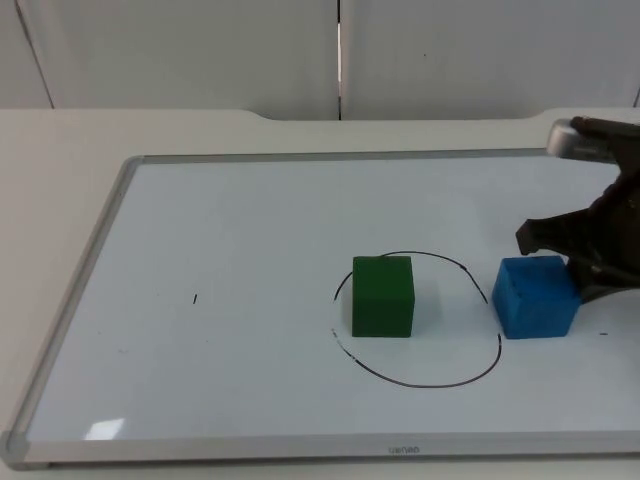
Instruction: Push the two cubes into the marked area.
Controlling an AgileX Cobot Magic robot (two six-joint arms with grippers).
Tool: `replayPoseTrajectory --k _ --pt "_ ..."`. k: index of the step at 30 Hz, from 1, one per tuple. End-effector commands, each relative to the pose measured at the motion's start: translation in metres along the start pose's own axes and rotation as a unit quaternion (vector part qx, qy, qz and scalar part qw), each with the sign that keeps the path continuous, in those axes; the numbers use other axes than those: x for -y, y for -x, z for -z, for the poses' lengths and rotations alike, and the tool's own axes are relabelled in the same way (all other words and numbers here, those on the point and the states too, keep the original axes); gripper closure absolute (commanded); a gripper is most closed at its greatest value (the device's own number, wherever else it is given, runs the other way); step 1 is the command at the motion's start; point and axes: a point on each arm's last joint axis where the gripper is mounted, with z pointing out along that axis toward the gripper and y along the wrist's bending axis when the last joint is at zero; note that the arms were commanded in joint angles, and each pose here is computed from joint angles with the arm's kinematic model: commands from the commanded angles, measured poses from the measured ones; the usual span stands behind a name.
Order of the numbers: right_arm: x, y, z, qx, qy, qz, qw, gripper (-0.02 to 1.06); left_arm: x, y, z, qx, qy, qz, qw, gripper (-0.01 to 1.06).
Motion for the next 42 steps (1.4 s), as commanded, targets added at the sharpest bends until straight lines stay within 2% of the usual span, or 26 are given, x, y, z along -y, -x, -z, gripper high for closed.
replayPoseTrajectory --k 1,4,21,31,42 --pt "-0.009 0.002 -0.001 0.013 0.004 0.014 0.9998 1.04 0.0 0.0 -0.001 0.005 0.001 -0.001 1.0 1.05" --pt "-0.017 0.001 -0.001 0.02 0.007 0.015 0.9997 1.04 0.0 0.0 -0.001 0.005 0.001 -0.001 1.0 1.05" --pt "-0.018 -0.001 -0.002 0.013 0.009 0.012 0.9998 1.04 0.0 0.0 -0.001 0.005 0.001 -0.001 1.0 1.05" --pt "-0.037 -0.005 -0.003 0.018 0.019 0.029 0.9993 1.04 0.0 0.0 -0.001 0.005 0.001 -0.001 1.0 1.05" --pt "-0.038 -0.005 -0.003 0.018 0.019 0.022 0.9994 1.04 0.0 0.0 -0.001 0.005 0.001 -0.001 1.0 1.05"
